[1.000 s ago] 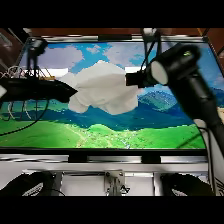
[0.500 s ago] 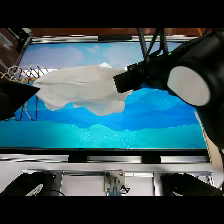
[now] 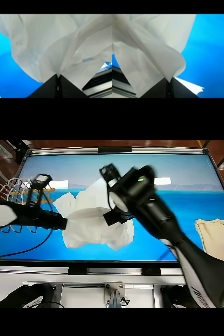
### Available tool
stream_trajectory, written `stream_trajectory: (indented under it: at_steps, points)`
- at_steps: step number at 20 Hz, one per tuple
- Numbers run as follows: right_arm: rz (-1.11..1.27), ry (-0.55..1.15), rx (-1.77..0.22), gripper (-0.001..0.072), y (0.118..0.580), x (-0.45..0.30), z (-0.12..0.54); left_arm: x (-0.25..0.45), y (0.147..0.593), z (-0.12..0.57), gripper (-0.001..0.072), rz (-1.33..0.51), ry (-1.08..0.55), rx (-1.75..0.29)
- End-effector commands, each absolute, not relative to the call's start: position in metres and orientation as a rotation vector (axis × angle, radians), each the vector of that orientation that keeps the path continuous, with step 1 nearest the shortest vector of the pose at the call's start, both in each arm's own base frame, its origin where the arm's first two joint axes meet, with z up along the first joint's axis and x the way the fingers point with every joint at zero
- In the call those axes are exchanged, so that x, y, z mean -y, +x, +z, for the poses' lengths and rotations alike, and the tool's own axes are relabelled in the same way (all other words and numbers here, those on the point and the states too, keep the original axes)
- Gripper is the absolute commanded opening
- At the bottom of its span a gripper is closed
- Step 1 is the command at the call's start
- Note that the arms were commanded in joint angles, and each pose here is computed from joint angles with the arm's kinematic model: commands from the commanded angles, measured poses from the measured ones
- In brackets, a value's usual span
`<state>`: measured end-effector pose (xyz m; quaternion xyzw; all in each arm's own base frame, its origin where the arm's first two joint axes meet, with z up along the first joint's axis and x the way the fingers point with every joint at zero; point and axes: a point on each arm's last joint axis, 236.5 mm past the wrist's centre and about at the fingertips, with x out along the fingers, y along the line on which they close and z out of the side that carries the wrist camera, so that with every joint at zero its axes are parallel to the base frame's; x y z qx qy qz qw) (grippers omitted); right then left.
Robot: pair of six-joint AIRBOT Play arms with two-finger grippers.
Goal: Fold the shirts.
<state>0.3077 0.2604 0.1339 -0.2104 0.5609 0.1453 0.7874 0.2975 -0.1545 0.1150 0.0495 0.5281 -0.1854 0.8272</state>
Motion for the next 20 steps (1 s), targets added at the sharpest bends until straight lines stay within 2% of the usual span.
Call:
stream_trajectory:
  at_steps: [1,4,8,9,10,11,15,20]
  points:
    - [0.337,-0.509,-1.35,0.005,0.32,-0.278,0.054,0.155,0.319,0.047,0.0051,-0.352,0.118,-1.216]
    - [0.392,-0.377,-1.415,0.005,0.337,-0.29,0.023,0.149,0.326,0.012,0.0052,-0.319,0.103,-1.316]
    - [0.411,-0.218,-1.421,0.005,0.357,-0.287,0.024,0.167,0.335,-0.004,0.0056,-0.388,-0.072,-1.355]
    - [0.413,-0.198,-1.425,0.005,0.359,-0.286,0.024,0.173,0.339,-0.001,0.01,-0.413,-0.129,-1.345]
    - [0.412,-0.191,-1.43,0.005,0.359,-0.285,0.024,0.176,0.342,0.003,0.026,-0.428,-0.175,-1.334]
    - [0.414,-0.193,-1.429,0.005,0.36,-0.284,0.024,0.176,0.344,0.007,0.0334,-0.442,-0.2,-1.325]
    - [0.418,-0.196,-1.427,0.0051,0.36,-0.284,0.024,0.153,0.336,0.005,0.034,-0.425,-0.225,-1.389]
    - [0.43,-0.186,-1.434,0.0051,0.357,-0.287,0.025,0.127,0.329,-0.005,0.0342,-0.392,-0.155,-1.436]
